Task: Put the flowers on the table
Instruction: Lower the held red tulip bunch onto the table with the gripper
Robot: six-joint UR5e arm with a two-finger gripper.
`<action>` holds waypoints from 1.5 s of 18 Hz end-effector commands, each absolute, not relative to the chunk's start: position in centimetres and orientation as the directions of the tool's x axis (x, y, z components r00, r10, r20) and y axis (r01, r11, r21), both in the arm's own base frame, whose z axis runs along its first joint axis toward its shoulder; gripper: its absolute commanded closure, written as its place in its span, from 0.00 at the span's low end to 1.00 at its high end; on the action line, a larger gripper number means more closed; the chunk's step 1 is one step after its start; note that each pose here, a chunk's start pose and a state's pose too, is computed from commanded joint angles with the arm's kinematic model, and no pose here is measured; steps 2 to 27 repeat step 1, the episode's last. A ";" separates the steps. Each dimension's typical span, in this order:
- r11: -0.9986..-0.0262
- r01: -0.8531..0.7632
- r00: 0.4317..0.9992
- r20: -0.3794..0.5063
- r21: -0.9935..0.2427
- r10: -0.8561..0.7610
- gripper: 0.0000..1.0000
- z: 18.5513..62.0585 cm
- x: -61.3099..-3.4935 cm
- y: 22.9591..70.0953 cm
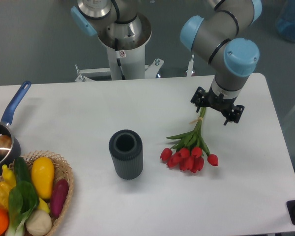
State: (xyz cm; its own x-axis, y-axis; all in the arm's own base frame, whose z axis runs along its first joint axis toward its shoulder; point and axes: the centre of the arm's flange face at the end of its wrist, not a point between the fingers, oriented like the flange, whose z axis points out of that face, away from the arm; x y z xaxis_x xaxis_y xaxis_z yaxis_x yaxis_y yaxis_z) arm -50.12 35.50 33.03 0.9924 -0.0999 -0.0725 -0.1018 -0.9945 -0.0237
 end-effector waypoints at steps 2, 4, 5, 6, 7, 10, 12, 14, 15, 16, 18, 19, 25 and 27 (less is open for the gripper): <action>-0.993 -0.111 0.990 -0.091 -0.025 -0.108 0.00 33.0 -50.4 35.5; -0.993 -0.111 0.990 -0.091 -0.025 -0.108 0.00 33.0 -50.4 35.5; -0.993 -0.111 0.990 -0.091 -0.025 -0.108 0.00 33.0 -50.4 35.5; -0.993 -0.111 0.990 -0.091 -0.025 -0.108 0.00 33.0 -50.4 35.5; -0.993 -0.111 0.990 -0.091 -0.025 -0.108 0.00 33.0 -50.4 35.5; -0.993 -0.111 0.990 -0.091 -0.025 -0.108 0.00 33.0 -50.4 35.5; -0.993 -0.111 0.990 -0.091 -0.025 -0.108 0.00 33.0 -50.4 35.5; -0.993 -0.111 0.990 -0.091 -0.025 -0.108 0.00 33.0 -50.4 35.5; -0.993 -0.111 0.990 -0.091 -0.025 -0.108 0.00 33.0 -50.4 35.5; -0.993 -0.111 0.990 -0.091 -0.025 -0.108 0.00 33.0 -50.4 35.5; -0.993 -0.111 0.990 -0.091 -0.025 -0.108 0.00 33.0 -50.4 35.5; -0.993 -0.111 0.990 -0.091 -0.025 -0.108 0.00 33.0 -50.4 35.5; -0.993 -0.111 0.990 -0.091 -0.025 -0.108 0.00 33.0 -50.4 35.5; -0.993 -0.111 0.990 -0.091 -0.025 -0.108 0.00 33.0 -50.4 35.5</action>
